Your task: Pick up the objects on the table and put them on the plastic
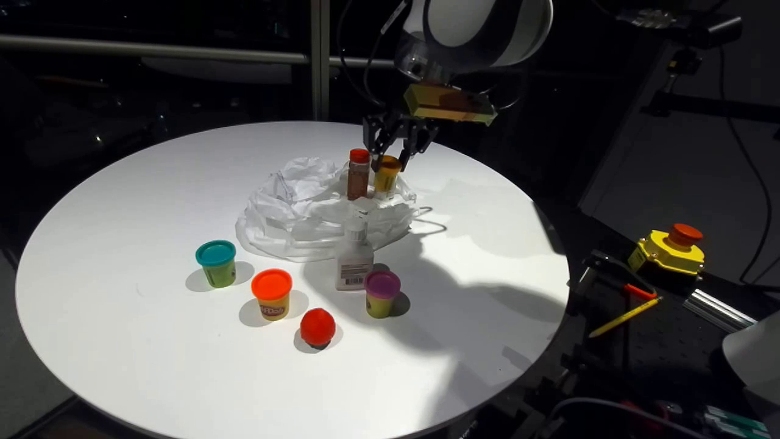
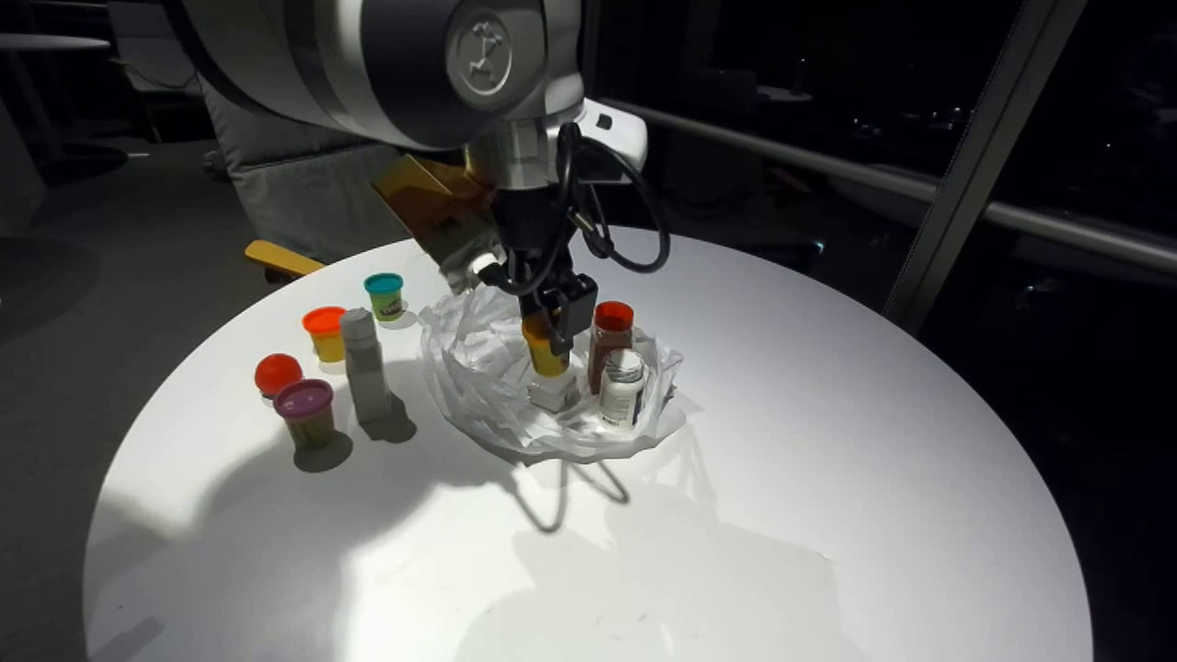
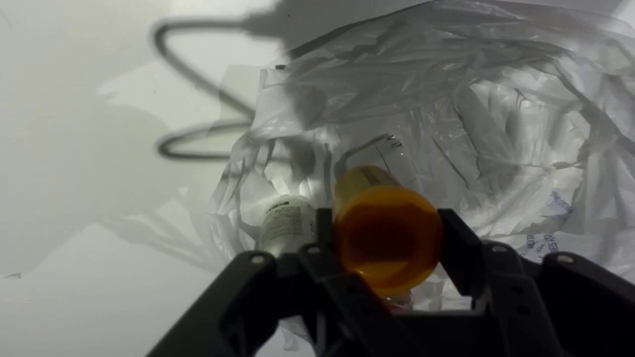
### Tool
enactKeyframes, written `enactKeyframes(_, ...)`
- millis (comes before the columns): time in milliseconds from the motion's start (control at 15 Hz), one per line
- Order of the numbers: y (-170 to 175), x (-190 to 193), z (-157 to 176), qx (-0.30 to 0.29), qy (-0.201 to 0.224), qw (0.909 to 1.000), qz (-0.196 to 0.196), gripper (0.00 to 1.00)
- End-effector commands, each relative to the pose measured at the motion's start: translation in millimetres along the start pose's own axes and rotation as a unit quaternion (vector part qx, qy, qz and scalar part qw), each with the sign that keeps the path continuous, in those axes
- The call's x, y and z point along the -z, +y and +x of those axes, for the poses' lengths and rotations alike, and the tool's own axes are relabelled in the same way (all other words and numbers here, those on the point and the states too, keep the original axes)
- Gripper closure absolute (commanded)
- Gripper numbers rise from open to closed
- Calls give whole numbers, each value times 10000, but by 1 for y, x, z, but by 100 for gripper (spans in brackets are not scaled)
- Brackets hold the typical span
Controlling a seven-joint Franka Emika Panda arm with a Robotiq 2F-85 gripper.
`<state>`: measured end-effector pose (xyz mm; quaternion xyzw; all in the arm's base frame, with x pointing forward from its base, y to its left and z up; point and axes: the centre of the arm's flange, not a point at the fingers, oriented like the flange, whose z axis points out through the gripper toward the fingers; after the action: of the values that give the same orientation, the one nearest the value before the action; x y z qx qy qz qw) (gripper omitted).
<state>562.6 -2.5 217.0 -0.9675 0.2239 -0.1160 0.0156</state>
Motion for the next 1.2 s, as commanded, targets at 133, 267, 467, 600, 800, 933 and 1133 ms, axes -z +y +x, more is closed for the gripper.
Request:
enactKeyframes(133,8,-21,9,-104,-268,9995,-99,71)
enactKeyframes(267,13,-36,11,-119,-349,9991,-190,71)
enactKeyframes(467,15,-54,12,-78,-259,9995,-142,71)
enactKeyframes(600,16,-60,13,-65,-214,9996,-168,71)
enactKeyframes(800,11,-44,12,65,-18,9999,-98,19)
enactKeyframes(933,1,-17,11,204,52,9997,-134,7)
enactKeyframes(1133,-26,25,15,317,172,9989,-300,0)
